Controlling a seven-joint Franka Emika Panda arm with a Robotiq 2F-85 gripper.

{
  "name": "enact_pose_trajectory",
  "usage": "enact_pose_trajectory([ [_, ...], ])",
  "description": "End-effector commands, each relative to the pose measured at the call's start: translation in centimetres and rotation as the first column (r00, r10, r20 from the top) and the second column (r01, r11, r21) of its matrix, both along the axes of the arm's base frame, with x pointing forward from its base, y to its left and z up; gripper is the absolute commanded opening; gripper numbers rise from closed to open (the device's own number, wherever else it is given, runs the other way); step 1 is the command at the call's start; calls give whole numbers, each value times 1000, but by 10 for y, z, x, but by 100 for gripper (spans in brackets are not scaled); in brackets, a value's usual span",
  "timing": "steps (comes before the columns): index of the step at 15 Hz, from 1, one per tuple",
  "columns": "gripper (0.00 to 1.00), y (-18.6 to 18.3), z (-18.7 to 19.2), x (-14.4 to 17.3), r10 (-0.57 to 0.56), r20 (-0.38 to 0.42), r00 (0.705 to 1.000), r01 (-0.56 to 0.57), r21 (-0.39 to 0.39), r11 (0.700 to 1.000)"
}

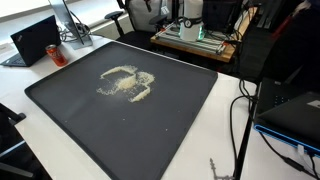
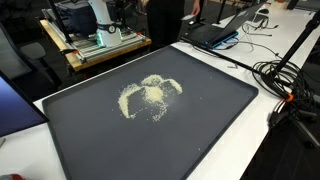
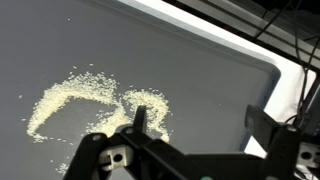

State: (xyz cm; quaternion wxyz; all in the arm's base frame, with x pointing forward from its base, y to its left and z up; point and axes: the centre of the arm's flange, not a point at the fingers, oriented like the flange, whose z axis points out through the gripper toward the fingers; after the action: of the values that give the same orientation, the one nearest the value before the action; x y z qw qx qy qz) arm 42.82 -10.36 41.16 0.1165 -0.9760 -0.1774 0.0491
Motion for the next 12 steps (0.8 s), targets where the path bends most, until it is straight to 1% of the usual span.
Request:
enact_pose_trajectory([
  [1, 100, 50, 18, -28, 112, 42, 993, -115, 75, 991],
  [4, 100, 84, 34, -42, 201, 82, 976, -209, 104, 972],
  [7, 100, 104, 49, -57, 272, 103, 957, -284, 129, 950],
  [9, 100, 107, 58, -65, 306, 114, 945, -321, 152, 935],
  [12, 100, 100, 68, -67, 339, 122, 933, -357, 188, 915],
])
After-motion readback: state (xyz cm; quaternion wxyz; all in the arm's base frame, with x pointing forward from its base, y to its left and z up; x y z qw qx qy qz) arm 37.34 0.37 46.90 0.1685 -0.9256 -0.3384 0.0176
